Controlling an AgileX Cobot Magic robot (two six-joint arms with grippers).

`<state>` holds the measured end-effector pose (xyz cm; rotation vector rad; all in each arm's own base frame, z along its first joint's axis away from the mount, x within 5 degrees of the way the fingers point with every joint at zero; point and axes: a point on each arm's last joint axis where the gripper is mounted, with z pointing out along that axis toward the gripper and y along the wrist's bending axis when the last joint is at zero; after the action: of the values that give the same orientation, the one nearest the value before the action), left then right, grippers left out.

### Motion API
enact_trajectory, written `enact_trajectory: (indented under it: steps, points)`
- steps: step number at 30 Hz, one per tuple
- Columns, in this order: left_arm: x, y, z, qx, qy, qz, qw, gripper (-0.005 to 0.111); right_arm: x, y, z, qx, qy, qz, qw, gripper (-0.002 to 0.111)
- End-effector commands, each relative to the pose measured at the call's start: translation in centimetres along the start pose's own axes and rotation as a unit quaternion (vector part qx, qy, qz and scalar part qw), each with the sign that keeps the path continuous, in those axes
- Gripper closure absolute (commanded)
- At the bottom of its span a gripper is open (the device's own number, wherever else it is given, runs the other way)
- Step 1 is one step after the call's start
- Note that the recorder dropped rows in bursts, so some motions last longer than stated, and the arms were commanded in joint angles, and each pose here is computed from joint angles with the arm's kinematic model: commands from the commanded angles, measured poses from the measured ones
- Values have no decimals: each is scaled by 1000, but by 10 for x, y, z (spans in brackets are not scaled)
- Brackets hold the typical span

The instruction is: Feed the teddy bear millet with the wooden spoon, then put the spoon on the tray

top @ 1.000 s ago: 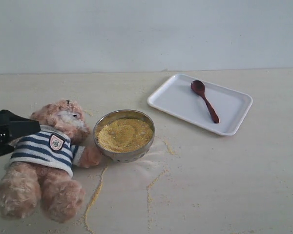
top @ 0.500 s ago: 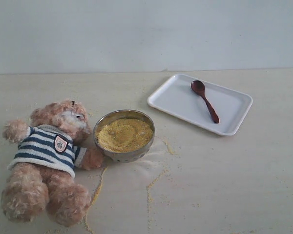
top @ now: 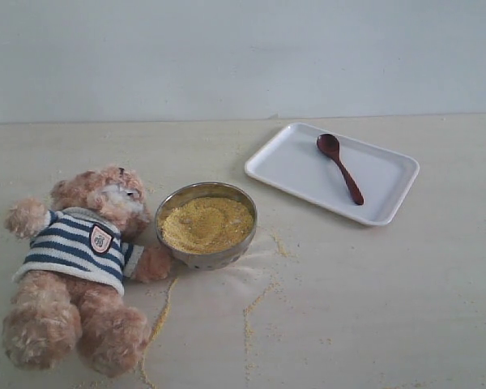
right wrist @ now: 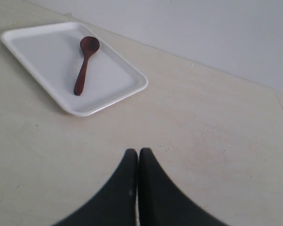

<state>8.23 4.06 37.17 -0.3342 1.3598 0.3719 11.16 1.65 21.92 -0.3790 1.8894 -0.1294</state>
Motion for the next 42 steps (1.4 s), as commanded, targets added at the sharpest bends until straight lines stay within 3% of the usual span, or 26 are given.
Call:
enact_trajectory:
  steps: [1, 3, 5, 10, 13, 19, 31, 42]
  points:
    - [1, 2, -25, 35, -29, -27, 999, 102, 1, 0, 0, 2, 3, 4, 1000, 108]
    - [0, -4, -34, 89, -55, 20, 994, 102, 1, 0, 0, 2, 4, 9, 1000, 108]
    - [-1, -1, -46, 100, -79, 34, 991, 102, 1, 0, 0, 2, 5, 16, 1000, 108]
    - [4, 9, -73, 132, -118, -79, 981, 102, 1, 0, 0, 0, 4, 16, 1000, 108]
    - [14, 9, -84, 158, -135, -84, 975, 102, 0, 1, 0, -8, 0, 16, 1000, 108]
    - [51, -11, -78, 227, -92, -62, 968, 102, -3, 7, 0, -36, -15, 16, 999, 108]
    - [148, -14, -66, 185, 52, -16, 981, 102, -3, 6, 0, -35, -14, 16, 999, 108]
    - [151, -14, -66, 185, 56, -15, 981, 102, -2, 6, 0, -34, -14, 16, 999, 108]
